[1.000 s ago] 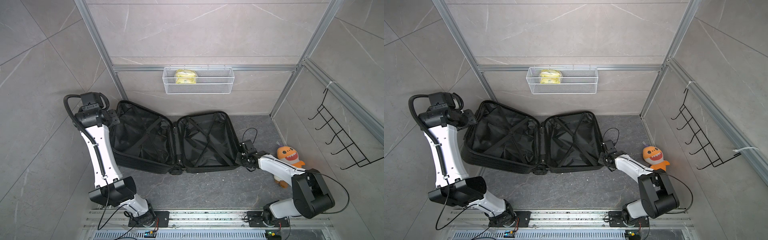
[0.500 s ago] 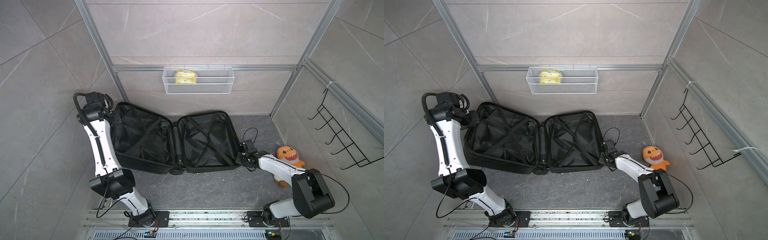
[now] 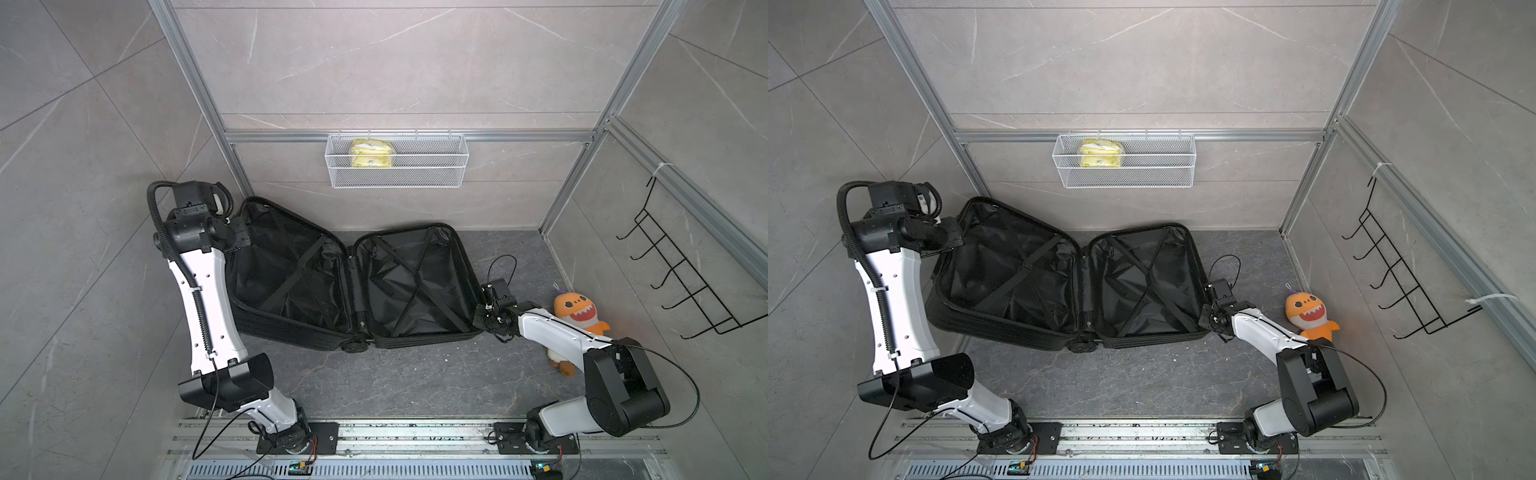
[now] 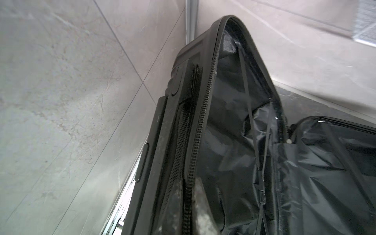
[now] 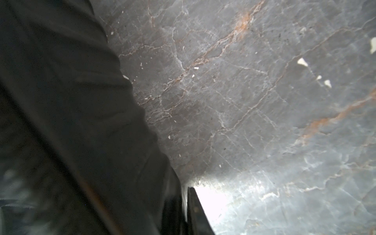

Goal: Close the suitcase zippers
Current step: Close the suitcase at the center of the board.

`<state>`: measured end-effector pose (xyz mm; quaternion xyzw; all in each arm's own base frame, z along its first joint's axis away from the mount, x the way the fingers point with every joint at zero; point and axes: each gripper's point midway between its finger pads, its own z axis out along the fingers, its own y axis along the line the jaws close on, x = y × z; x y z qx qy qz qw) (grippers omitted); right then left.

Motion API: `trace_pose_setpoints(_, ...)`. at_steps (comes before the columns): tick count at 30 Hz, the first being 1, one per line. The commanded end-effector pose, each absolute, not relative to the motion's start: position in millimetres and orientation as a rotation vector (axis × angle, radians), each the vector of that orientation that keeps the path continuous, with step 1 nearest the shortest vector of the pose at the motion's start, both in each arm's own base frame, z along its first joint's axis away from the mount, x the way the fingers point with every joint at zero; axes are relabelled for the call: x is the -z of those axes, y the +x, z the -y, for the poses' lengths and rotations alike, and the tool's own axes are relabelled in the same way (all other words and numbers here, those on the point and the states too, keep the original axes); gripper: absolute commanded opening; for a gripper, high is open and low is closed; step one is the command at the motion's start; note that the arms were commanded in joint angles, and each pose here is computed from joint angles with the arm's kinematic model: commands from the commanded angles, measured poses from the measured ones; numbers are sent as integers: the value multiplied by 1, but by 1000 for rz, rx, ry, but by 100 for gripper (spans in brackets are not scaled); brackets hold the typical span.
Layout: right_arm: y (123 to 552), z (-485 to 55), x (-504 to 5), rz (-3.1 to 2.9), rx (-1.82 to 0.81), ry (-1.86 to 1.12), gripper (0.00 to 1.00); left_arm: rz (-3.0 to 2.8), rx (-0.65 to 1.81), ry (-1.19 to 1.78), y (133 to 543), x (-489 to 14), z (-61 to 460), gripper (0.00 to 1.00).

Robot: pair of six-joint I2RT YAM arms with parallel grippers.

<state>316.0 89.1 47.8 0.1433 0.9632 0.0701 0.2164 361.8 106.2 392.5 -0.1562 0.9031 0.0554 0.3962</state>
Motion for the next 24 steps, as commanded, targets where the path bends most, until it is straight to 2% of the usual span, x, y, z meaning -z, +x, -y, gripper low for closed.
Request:
trace_pose_setpoints(1, 274, -89, -10, -2864, -164, 404, 0, -2141, 40, -356, 334, -444, -50, 0)
trace_pose_setpoints(11, 272, -110, -9, -2887, -181, 314, 0, -2071, 98, -196, 322, -473, 24, 0)
trace_pose_setpoints(24, 271, -128, -9, -2892, -206, 259, 0, -2018, 305, -86, 337, -488, 125, 0)
